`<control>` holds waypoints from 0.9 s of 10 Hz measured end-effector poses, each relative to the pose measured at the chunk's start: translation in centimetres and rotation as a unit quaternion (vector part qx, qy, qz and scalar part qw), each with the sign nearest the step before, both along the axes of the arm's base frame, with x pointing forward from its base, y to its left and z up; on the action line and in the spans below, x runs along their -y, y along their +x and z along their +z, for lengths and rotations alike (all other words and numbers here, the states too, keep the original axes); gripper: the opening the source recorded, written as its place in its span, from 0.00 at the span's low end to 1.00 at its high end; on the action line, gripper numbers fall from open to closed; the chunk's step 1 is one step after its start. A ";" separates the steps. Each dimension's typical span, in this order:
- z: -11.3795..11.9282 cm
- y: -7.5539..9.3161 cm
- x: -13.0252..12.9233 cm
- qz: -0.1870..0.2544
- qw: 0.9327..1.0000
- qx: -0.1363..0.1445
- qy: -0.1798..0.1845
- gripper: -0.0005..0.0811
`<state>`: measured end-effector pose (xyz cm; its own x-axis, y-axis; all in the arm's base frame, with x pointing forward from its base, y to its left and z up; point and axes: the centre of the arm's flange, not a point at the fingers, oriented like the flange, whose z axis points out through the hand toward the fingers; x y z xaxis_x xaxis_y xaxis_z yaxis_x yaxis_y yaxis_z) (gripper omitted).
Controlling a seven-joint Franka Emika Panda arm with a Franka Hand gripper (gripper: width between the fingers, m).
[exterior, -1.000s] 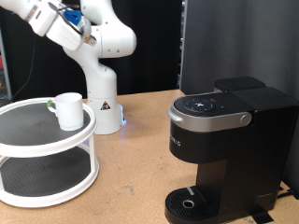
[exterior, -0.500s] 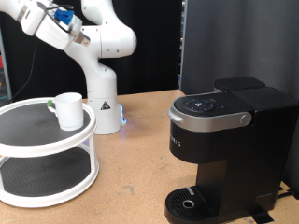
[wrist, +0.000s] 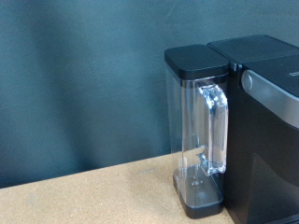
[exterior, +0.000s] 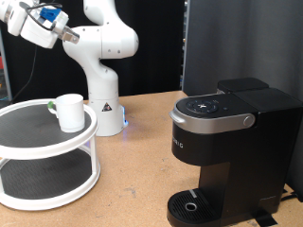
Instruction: Make a cup of coffee with the keurig machine
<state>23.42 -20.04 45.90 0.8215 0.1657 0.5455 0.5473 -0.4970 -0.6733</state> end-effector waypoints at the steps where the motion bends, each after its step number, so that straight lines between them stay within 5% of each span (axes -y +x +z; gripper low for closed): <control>1: -0.2 0.3 0.4 -0.024 1.000 0.010 -0.011 0.01; 4: -1.3 0.1 2.4 -0.109 0.993 0.038 -0.035 0.01; 9: -1.3 -1.8 5.1 -0.118 0.991 0.051 -0.025 0.01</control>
